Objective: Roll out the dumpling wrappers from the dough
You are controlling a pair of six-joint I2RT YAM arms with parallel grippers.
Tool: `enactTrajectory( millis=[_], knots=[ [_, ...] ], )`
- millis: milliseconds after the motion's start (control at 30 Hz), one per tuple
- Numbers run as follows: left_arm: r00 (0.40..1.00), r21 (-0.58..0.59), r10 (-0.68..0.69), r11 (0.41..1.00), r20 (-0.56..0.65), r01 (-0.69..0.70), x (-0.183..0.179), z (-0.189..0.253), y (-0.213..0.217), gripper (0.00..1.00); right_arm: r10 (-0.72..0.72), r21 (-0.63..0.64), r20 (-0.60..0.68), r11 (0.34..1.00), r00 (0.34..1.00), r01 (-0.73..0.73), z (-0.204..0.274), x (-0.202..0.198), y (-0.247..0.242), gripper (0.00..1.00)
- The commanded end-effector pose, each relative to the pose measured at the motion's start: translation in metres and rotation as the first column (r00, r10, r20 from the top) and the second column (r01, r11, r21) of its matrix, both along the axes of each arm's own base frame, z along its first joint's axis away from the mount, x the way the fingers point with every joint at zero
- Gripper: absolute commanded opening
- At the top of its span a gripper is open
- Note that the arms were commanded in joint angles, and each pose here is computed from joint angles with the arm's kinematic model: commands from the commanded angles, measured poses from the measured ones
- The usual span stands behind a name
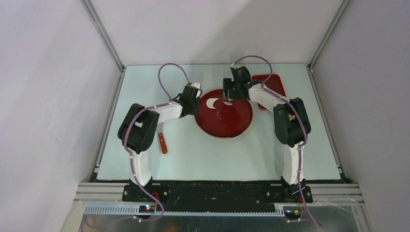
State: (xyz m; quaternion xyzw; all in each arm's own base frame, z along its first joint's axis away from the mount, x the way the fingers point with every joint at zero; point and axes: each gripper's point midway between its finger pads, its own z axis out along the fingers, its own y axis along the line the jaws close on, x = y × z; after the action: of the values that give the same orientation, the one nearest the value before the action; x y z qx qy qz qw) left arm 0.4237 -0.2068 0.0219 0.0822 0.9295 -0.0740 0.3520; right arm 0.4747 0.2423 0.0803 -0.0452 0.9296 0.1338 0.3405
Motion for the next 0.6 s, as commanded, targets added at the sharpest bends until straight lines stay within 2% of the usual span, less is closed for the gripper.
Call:
enactTrajectory(
  millis=[0,67,333,567],
  knots=[
    [0.999,-0.031,0.009,0.999,0.032,-0.008,0.013,0.012,-0.005,0.20,0.105,0.065,0.055,0.992,0.993,-0.109,0.045,-0.012,0.006,0.00],
    [1.000,-0.031,0.008,0.999,0.029,-0.008,0.012,0.011,-0.005,0.20,0.139,0.044,0.050,0.989,0.989,-0.142,0.042,-0.023,0.002,0.00],
    [1.000,-0.031,0.009,0.999,0.030,-0.008,0.012,0.011,-0.005,0.20,0.220,-0.047,-0.106,0.973,0.970,-0.226,0.003,-0.086,-0.021,0.00],
    [0.999,-0.031,0.011,0.999,0.030,-0.010,0.012,0.011,-0.005,0.20,0.303,-0.029,-0.126,0.951,0.945,-0.309,0.016,-0.111,-0.019,0.00]
  ],
)
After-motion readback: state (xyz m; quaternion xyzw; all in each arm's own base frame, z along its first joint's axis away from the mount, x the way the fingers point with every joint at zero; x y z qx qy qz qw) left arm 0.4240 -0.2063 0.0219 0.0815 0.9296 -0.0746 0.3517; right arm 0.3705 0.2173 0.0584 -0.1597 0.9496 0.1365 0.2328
